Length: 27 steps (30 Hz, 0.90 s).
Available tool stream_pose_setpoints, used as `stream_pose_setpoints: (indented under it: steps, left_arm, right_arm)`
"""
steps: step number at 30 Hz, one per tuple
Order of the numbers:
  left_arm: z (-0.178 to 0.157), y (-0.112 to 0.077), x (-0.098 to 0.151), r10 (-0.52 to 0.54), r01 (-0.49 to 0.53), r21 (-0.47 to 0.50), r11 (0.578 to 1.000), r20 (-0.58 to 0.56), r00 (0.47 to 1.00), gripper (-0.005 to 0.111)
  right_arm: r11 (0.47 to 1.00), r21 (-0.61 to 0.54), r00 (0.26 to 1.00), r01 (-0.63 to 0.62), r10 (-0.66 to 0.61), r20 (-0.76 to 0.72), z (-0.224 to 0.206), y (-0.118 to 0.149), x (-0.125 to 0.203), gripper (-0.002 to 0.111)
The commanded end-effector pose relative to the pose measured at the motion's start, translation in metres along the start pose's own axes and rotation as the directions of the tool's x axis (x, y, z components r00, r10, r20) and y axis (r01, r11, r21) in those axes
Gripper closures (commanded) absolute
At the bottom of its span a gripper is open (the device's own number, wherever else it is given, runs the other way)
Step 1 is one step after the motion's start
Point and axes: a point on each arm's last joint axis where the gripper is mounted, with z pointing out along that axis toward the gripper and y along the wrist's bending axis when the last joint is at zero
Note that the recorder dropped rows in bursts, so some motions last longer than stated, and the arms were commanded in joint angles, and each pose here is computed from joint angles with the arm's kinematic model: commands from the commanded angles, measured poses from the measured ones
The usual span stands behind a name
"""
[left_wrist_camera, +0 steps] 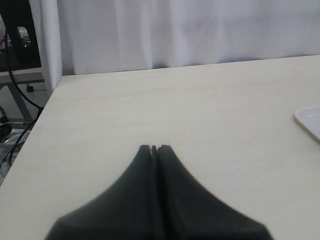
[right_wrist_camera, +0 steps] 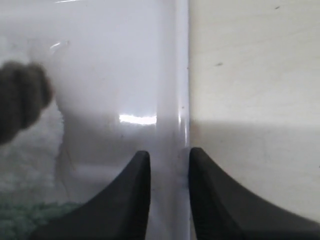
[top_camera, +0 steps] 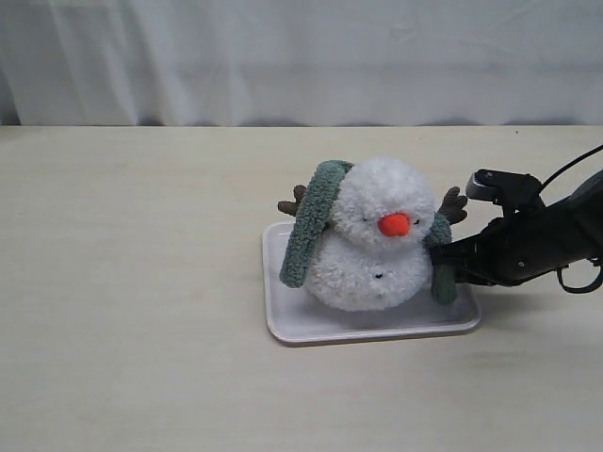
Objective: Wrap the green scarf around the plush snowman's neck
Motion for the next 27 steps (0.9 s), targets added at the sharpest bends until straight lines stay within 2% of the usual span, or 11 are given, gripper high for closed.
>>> stream_pose_setpoints:
  steps: [1,15,17,21,27]
  left_arm:
    - [0.0,0.0,0.0,-0.009,0.009,-0.005,1.0,0.01,1.0,0.107]
    - [0.0,0.0,0.0,-0.009,0.009,-0.005,1.0,0.01,1.0,0.107]
    - [0.0,0.0,0.0,-0.009,0.009,-0.005,1.0,0.01,1.0,0.107]
    - [0.0,0.0,0.0,-0.009,0.009,-0.005,1.0,0.01,1.0,0.107]
    - [0.0,0.0,0.0,-0.009,0.009,-0.005,1.0,0.01,1.0,0.107]
  right_arm:
    - [1.0,0.002,1.0,-0.01,0.01,0.002,-0.001,0.0,0.0,0.086]
    - [1.0,-0.008,0.996,-0.027,0.026,-0.083,0.018,-0.004,0.013,0.086]
    - [0.999,-0.006,0.996,-0.037,0.036,-0.082,0.018,-0.004,0.013,0.09]
    - [0.996,0.019,0.994,-0.091,0.092,-0.057,0.018,-0.006,0.011,0.104]
    - [0.981,0.042,0.981,-0.191,0.192,-0.022,0.019,-0.008,0.008,0.104]
